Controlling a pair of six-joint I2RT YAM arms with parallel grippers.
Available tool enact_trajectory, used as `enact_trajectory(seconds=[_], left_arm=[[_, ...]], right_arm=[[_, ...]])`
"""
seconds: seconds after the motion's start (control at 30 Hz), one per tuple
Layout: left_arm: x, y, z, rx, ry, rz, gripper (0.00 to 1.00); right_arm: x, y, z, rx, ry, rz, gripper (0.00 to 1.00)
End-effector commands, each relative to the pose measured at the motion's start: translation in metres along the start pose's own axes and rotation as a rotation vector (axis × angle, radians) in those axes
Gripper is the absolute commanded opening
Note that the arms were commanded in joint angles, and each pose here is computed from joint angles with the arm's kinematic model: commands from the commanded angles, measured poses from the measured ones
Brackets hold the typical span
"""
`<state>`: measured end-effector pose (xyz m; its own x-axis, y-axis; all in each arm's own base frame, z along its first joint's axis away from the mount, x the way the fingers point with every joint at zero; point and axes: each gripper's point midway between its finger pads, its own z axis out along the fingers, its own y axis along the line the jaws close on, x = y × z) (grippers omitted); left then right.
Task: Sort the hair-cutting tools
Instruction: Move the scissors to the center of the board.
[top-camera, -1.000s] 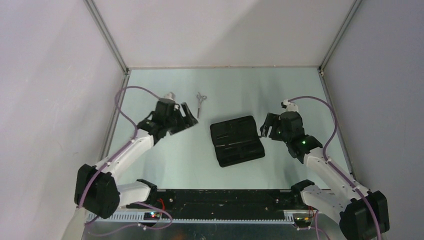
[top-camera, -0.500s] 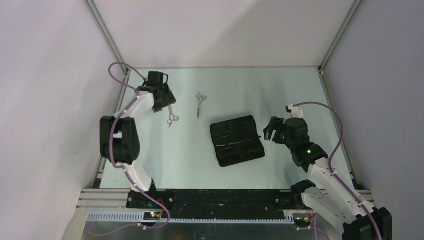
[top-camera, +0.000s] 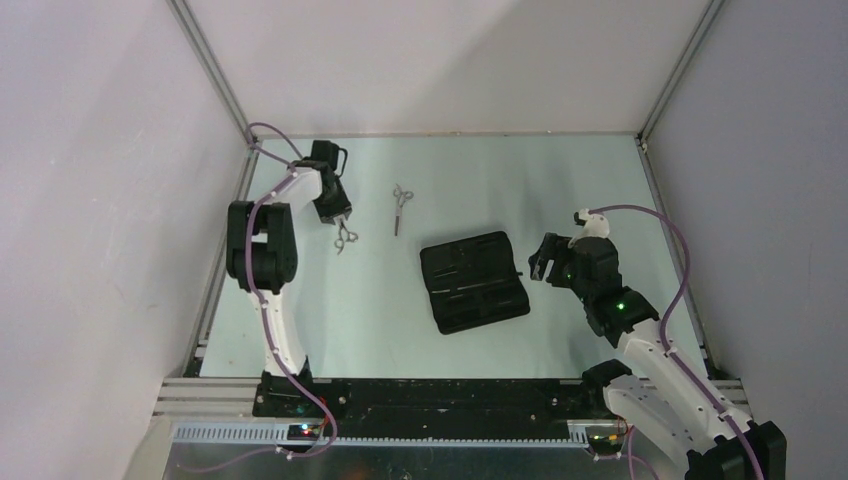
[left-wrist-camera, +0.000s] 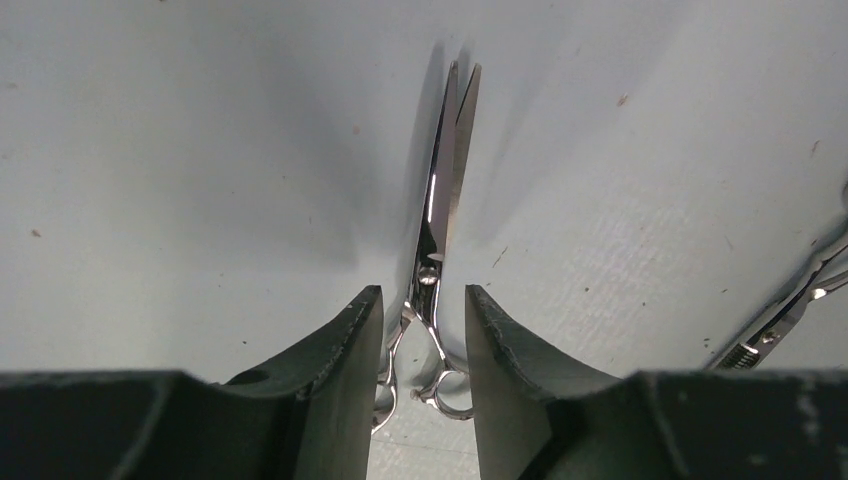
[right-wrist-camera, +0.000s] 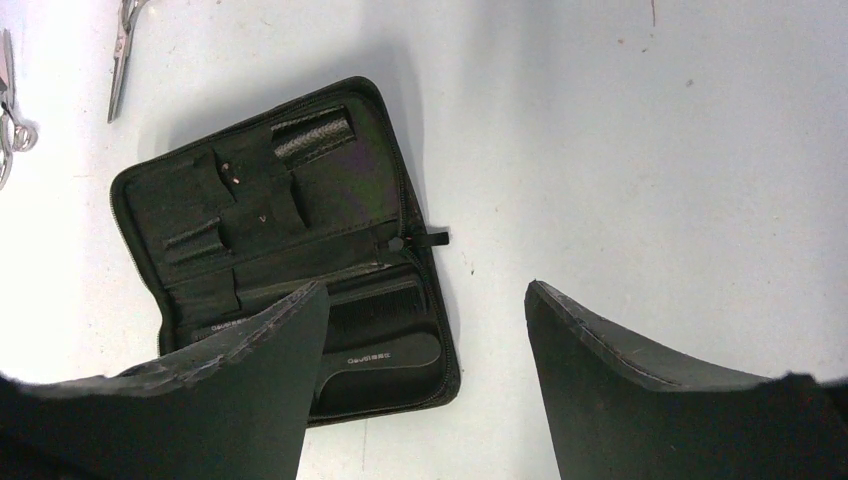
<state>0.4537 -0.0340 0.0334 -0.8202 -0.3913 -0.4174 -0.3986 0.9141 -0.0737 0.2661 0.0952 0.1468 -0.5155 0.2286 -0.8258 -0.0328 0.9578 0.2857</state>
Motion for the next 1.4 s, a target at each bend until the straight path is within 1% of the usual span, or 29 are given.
enact_trajectory(seconds=[0.0,0.3,0.47,0.5,0.53,0.57,0.6,0.7,0.77,0.8,0.87,0.9,0.93,1.0,1.07,1.23,1.27,1.3,1.33,1.37], left_arm=[[-0.007,-0.003,-0.006,0.016,0.019,0.019,0.41],[0.010,-0.003,-0.009,0.005,0.125,0.031,0.40],[0.023,-0.005,-0.014,0.033,0.171,0.033,0.39],[0.031,-0.005,-0.012,0.036,0.187,0.031,0.38],[0.032,-0.009,-0.015,0.055,0.181,0.030,0.38],[0.043,-0.009,-0.014,0.061,0.205,0.032,0.38],[0.046,-0.016,-0.018,0.088,0.203,0.033,0.38],[0.067,-0.019,-0.018,0.101,0.236,0.042,0.36],[0.078,-0.023,-0.016,0.112,0.254,0.046,0.33],[0.081,-0.026,-0.017,0.116,0.254,0.051,0.29],[0.094,-0.027,-0.018,0.114,0.269,0.062,0.26],[0.097,-0.031,-0.022,0.125,0.265,0.070,0.25],[0.105,-0.031,-0.021,0.125,0.274,0.069,0.21],[0.117,-0.035,-0.027,0.143,0.282,0.080,0.17],[0.131,-0.038,-0.034,0.154,0.289,0.093,0.14],[0.177,-0.046,-0.067,0.219,0.288,0.137,0.13],[0.193,-0.041,-0.075,0.238,0.309,0.136,0.14],[0.200,-0.048,-0.080,0.268,0.305,0.122,0.14],[0.214,-0.043,-0.086,0.288,0.322,0.112,0.15],[0.222,-0.047,-0.089,0.307,0.317,0.096,0.16]], right_arm=[[-0.010,0.000,0.000,0.001,-0.040,-0.010,0.77],[-0.009,0.001,-0.001,-0.016,-0.044,-0.006,0.77],[-0.008,0.003,-0.002,-0.030,-0.046,-0.003,0.77],[-0.009,0.004,-0.003,-0.032,-0.048,-0.004,0.76],[-0.009,0.004,-0.003,-0.035,-0.052,-0.002,0.76],[-0.008,0.004,-0.003,-0.036,-0.052,-0.003,0.76],[-0.008,0.005,-0.003,-0.041,-0.056,-0.001,0.76],[-0.008,0.005,-0.004,-0.047,-0.059,0.000,0.76],[-0.008,0.006,-0.004,-0.052,-0.060,0.001,0.76],[-0.008,0.006,-0.005,-0.051,-0.059,0.001,0.76],[-0.009,0.006,-0.006,-0.053,-0.062,0.003,0.76],[-0.009,0.006,-0.006,-0.053,-0.064,0.003,0.76],[-0.009,0.006,-0.006,-0.054,-0.065,0.004,0.76],[-0.009,0.006,-0.006,-0.053,-0.065,0.004,0.77],[-0.009,0.006,-0.007,-0.055,-0.064,0.004,0.76],[-0.010,0.007,-0.009,-0.065,-0.068,0.002,0.76],[-0.010,0.007,-0.009,-0.065,-0.068,0.002,0.76],[-0.010,0.008,-0.010,-0.069,-0.069,0.002,0.76],[-0.010,0.008,-0.010,-0.070,-0.070,0.001,0.76],[-0.010,0.009,-0.010,-0.073,-0.068,0.000,0.76]])
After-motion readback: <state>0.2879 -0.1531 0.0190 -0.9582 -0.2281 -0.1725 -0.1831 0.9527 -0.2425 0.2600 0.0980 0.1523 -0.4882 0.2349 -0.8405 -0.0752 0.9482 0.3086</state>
